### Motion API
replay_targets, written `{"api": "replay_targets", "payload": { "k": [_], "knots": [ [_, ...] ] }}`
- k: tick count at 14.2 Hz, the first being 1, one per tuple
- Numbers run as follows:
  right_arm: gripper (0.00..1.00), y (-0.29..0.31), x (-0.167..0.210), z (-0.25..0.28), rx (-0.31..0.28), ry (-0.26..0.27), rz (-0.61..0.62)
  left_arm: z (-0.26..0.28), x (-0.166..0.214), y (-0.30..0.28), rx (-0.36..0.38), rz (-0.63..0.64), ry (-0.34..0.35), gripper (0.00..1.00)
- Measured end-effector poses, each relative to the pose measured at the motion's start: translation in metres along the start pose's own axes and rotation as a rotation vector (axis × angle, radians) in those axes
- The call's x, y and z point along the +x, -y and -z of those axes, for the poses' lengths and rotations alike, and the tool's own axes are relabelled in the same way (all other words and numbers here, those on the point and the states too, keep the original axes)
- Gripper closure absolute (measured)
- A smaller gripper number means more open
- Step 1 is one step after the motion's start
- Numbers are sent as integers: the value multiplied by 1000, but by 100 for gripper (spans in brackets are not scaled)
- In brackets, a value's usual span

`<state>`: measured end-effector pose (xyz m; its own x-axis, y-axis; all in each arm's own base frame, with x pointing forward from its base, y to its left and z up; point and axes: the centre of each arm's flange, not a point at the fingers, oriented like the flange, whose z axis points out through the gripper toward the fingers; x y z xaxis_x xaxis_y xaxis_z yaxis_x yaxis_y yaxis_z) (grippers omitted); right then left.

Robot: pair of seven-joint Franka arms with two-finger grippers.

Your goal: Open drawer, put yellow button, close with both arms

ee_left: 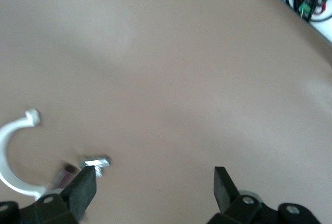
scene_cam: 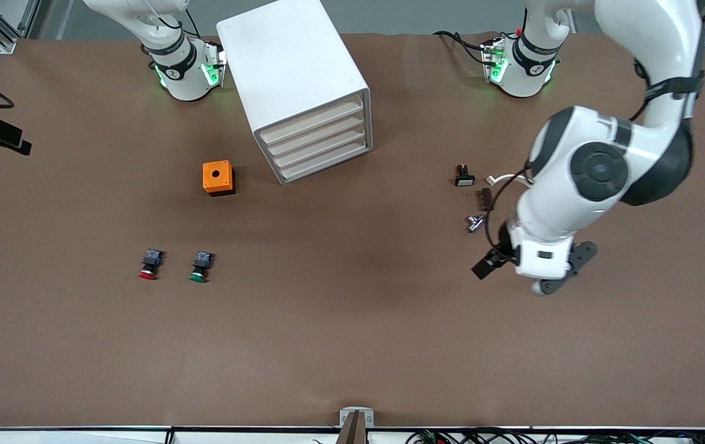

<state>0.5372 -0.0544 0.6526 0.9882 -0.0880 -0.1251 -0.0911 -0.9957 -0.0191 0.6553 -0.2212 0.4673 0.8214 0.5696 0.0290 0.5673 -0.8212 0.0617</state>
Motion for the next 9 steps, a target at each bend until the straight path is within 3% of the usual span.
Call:
{"api": "replay_targets", "payload": {
  "k": [5,9],
  "knots": [
    [0,6,-27,7,11,-103,18,57,49,71,31,-127,-15,0],
    [0,7,-53,2,17,-120,24,113,58,123,73,-249,-15,0]
  ]
}}
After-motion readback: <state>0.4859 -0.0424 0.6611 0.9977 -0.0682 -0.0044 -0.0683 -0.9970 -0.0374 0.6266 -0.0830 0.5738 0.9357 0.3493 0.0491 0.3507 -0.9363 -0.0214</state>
